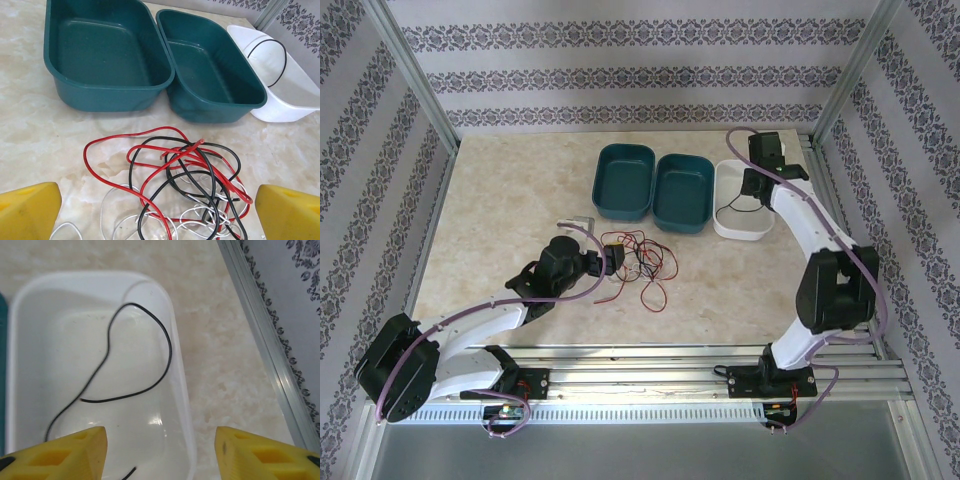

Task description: Untangle the cables

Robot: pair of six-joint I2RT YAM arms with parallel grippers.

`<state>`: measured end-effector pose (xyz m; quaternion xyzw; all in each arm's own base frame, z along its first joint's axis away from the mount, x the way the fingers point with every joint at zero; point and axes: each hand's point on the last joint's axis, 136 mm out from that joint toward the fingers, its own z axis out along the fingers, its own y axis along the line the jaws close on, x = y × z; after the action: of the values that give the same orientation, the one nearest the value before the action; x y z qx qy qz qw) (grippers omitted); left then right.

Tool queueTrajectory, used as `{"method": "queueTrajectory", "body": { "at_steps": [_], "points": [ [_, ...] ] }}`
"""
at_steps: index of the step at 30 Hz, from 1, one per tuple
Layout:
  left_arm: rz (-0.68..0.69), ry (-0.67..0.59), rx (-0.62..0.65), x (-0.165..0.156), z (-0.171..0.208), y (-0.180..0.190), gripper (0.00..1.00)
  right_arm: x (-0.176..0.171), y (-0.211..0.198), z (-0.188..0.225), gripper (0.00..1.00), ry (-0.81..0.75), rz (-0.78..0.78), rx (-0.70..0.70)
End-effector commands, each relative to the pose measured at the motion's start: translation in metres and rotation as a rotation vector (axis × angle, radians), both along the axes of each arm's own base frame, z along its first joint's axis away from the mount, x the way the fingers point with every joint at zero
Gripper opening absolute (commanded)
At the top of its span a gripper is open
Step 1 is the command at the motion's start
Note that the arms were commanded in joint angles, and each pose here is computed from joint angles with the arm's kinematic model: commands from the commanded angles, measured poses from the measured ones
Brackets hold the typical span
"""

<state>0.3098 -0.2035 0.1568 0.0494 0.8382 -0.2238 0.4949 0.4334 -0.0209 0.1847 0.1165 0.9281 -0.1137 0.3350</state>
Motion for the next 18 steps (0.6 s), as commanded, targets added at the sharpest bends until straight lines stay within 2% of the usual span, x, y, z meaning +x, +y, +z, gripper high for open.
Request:
{"method": "queueTrajectory", "body": {
  "at_steps": [1, 8, 13, 18],
  "points": [
    [0.035, 0.002, -0.013, 0.008, 0.01, 0.003, 0.99, -0.014, 0.009, 0.012, 0.59, -0.036, 0.003, 0.094],
    [0.058, 0.044, 0.001, 0.014, 0.005, 0.001, 0.99, -0.04, 0.048, 0.032, 0.57, -0.102, 0.099, 0.245],
    [0.078, 0.092, -0.026, 0.021, 0.001, -0.001, 0.99, -0.066, 0.109, 0.031, 0.54, -0.116, 0.25, 0.345],
    [0.093, 0.219, -0.114, 0.034, -0.017, 0.002, 0.99, -0.091, 0.172, 0.018, 0.5, -0.082, 0.381, 0.454]
  ]
}}
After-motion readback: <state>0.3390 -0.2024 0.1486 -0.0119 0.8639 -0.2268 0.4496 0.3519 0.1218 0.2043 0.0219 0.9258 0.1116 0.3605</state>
